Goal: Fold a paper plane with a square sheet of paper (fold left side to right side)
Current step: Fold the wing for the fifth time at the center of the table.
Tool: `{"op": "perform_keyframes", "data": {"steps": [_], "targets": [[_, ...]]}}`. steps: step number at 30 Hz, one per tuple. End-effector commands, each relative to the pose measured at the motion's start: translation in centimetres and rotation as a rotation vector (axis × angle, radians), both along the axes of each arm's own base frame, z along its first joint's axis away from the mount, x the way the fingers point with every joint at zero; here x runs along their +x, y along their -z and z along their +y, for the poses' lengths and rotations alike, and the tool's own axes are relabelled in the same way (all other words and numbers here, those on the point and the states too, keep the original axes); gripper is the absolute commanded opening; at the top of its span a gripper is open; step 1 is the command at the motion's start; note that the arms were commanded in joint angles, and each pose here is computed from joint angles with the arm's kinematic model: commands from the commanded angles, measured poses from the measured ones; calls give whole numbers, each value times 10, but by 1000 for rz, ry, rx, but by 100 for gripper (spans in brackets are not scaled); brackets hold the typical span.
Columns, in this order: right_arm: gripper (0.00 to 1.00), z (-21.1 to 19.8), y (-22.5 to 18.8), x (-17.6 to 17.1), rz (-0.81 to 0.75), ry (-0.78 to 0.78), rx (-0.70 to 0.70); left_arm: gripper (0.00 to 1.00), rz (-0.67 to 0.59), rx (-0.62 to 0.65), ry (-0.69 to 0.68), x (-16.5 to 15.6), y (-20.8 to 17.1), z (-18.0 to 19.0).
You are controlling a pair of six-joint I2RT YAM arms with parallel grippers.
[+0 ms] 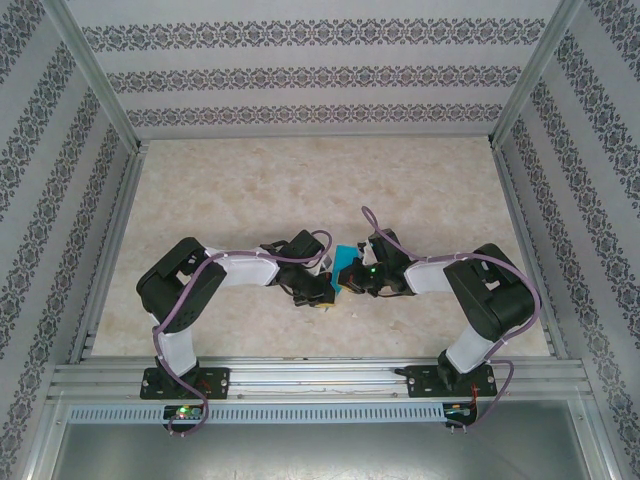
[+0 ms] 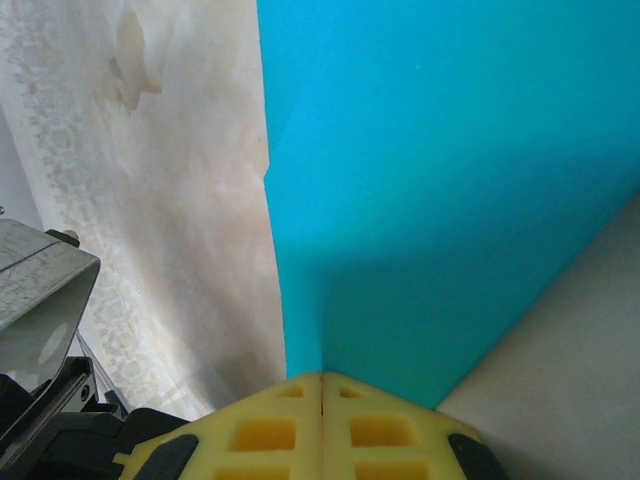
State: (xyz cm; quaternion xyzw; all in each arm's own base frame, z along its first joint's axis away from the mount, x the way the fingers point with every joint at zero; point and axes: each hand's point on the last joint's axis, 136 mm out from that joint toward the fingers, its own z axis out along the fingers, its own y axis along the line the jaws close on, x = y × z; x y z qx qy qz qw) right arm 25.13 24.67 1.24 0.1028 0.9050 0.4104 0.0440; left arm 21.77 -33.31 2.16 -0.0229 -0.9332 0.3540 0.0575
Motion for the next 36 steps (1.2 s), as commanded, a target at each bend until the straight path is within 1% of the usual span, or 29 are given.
{"op": "perform_keyframes", "data": {"steps": [1, 20, 36], "targets": [[0, -39, 58, -41, 182, 25, -238, 4, 30, 26, -14, -4, 11, 8], [0, -41, 60, -42, 190, 15, -264, 4, 2, 44, -21, -2, 5, 14], [0, -41, 61, -42, 198, 10, -273, 4, 18, 67, 4, -11, 13, 22]]}}
